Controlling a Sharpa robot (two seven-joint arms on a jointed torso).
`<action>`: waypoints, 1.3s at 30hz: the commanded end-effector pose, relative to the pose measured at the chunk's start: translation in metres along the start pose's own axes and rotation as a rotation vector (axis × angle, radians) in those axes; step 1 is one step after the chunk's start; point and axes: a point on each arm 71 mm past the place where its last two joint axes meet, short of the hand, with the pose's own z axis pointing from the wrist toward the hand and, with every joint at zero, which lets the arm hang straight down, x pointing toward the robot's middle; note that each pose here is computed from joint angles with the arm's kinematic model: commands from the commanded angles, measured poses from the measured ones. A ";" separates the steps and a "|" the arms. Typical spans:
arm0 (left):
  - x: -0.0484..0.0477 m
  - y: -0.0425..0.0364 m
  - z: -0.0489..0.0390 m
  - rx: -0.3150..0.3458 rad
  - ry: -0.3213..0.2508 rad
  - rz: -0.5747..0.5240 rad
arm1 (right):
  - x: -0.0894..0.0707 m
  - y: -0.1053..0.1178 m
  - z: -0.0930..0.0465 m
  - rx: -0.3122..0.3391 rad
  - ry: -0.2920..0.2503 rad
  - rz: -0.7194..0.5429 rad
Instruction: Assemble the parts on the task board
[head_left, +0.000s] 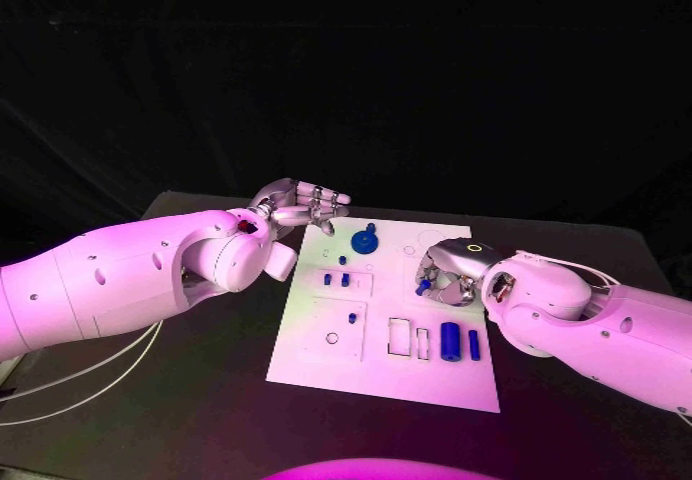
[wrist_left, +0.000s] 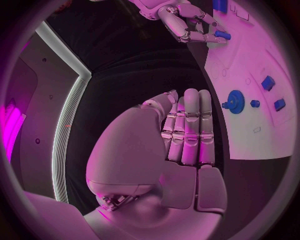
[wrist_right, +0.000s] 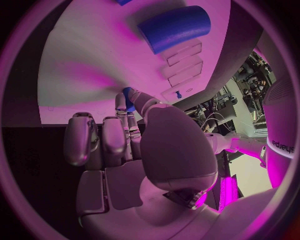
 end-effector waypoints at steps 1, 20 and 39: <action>0.0017 -0.0006 0.0007 0.001 0.012 -0.006 | -0.006 0.000 -0.004 -0.002 -0.099 0.019; 0.0003 0.0011 0.0024 -0.013 0.012 -0.006 | -0.024 0.055 -0.023 -0.150 -0.181 0.151; 0.0065 0.0007 0.0057 -0.011 0.027 -0.009 | 0.015 0.118 -0.002 -0.277 -0.047 0.214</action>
